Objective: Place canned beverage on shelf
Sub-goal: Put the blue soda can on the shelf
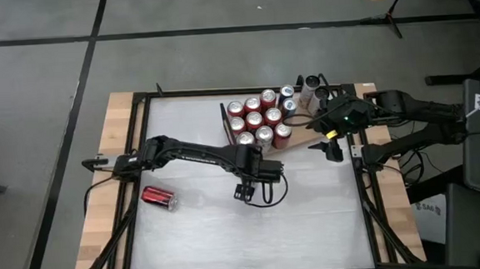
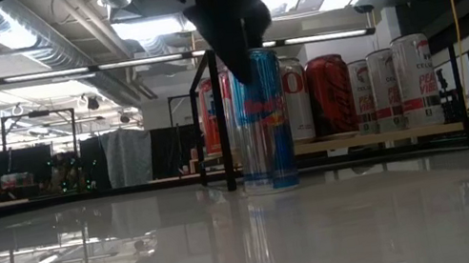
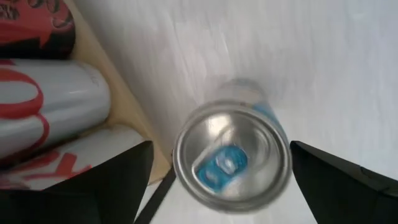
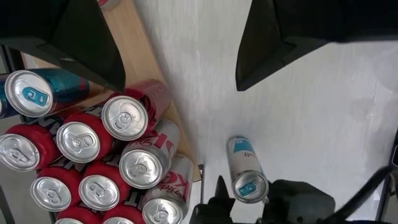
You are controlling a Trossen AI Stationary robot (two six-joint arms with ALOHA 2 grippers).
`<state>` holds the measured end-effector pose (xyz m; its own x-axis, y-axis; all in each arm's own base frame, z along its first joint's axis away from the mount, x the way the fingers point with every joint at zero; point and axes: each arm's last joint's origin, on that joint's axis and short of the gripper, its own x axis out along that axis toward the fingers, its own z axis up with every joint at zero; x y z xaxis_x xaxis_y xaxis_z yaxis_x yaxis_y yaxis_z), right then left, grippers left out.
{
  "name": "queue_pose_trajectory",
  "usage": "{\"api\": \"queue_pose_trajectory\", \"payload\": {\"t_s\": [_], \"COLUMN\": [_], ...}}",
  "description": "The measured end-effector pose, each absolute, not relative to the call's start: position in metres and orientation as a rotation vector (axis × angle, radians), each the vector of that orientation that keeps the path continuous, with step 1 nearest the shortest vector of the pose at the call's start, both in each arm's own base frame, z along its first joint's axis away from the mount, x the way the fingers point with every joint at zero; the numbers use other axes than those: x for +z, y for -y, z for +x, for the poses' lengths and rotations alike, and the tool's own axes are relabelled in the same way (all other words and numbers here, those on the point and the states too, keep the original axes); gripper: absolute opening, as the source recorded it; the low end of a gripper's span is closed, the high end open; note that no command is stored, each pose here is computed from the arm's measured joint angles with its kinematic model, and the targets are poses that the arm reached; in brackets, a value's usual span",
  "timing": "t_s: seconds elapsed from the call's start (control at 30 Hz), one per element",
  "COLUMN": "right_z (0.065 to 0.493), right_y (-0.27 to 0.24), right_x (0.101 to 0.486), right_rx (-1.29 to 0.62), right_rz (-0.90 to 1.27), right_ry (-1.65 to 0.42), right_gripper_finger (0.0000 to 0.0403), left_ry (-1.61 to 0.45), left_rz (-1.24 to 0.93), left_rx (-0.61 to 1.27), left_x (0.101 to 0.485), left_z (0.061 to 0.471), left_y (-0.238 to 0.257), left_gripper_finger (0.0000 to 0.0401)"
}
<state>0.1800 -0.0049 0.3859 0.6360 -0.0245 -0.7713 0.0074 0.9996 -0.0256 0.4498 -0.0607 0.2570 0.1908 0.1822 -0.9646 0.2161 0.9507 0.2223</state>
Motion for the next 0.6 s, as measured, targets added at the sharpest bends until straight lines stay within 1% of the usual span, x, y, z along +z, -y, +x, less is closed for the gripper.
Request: {"api": "queue_pose_trajectory", "payload": {"t_s": [0.2, 0.33, 0.43, 0.6], "right_z": [0.186, 0.196, 0.206, 0.230], "right_y": [0.005, 0.005, 0.006, 0.005], "right_x": [0.387, 0.388, 0.386, 0.380], "right_rx": [-0.019, -0.019, -0.023, 0.006], "right_rz": [-0.021, -0.021, -0.015, -0.001], "right_ry": [-0.844, -0.804, -0.784, -0.754], "right_gripper_finger": [0.0294, 0.0294, 0.0294, 0.0294], "left_ry": [-1.386, -1.365, -1.346, -1.324], "left_rz": [0.338, 0.314, 0.281, 0.203], "left_rx": [-0.031, -0.013, 0.010, 0.064], "left_x": [0.274, 0.293, 0.312, 0.353], "left_z": [0.442, 0.431, 0.419, 0.385], "left_y": [0.062, 0.060, 0.059, 0.056], "left_gripper_finger": [0.0364, 0.0364, 0.0364, 0.0364]}}
